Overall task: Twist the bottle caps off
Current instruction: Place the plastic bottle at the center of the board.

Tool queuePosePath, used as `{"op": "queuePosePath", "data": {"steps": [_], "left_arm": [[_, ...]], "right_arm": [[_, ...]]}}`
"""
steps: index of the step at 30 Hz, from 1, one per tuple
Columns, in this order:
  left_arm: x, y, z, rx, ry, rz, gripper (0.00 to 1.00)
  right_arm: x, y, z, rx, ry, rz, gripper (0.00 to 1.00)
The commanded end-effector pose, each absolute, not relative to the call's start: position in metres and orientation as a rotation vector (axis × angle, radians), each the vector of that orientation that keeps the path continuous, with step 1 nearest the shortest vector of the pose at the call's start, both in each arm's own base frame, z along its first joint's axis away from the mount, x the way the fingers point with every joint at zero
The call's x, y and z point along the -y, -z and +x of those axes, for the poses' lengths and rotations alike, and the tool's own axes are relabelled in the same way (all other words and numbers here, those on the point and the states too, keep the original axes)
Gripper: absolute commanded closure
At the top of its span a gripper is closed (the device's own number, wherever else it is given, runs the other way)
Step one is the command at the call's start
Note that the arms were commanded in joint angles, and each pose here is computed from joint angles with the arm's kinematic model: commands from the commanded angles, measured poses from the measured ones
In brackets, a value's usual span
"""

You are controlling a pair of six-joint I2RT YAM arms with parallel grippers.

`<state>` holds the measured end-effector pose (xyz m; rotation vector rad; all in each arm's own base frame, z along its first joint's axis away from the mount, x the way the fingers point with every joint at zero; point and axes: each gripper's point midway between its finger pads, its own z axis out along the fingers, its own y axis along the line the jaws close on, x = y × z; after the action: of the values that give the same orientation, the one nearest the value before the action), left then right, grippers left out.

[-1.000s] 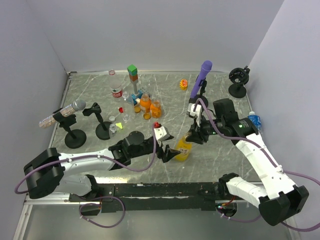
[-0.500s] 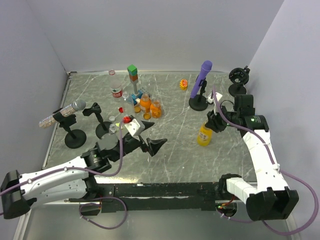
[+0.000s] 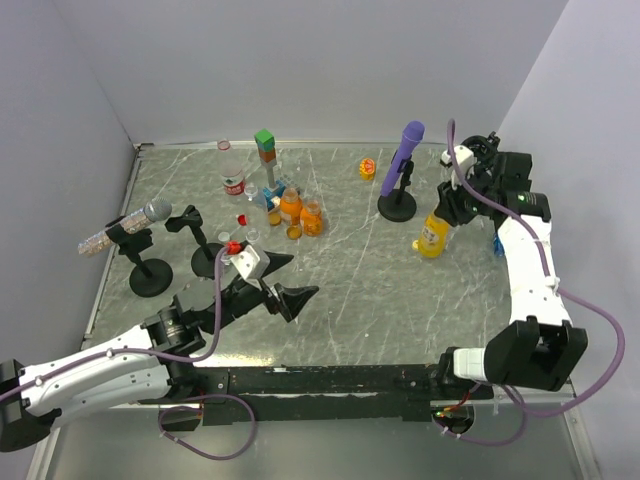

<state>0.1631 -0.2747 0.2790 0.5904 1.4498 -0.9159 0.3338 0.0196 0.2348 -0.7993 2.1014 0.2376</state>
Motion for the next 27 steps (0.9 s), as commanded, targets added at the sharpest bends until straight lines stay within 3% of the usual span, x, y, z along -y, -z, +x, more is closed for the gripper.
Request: {"op": "queuePosePath", "data": {"steps": [1,12,22,27], "left_arm": [[0.268,-0.281,0.162,-1.452,0.930,0.550,0.03],[0.263,-0.278,0.160,-1.459,0.932,0.546,0.03],[0.264,-0.279,0.159,-1.454,0.930,0.555,0.03],[0.266,-0.280,0.159,-1.454,0.930,0.564,0.03]], "right_arm": [[-0.008,-0.288,0.374,-1.939,-0.127,-0.768,1.00],[0.002,-0.287,0.425,-1.937,-0.144,-0.680,1.00],[0.007,-0.264,0.442,-1.986,-0.176,-0.638,1.00],[0.009,-0.248,0.439,-2.036,-0.200,-0.635,0.88]]}}
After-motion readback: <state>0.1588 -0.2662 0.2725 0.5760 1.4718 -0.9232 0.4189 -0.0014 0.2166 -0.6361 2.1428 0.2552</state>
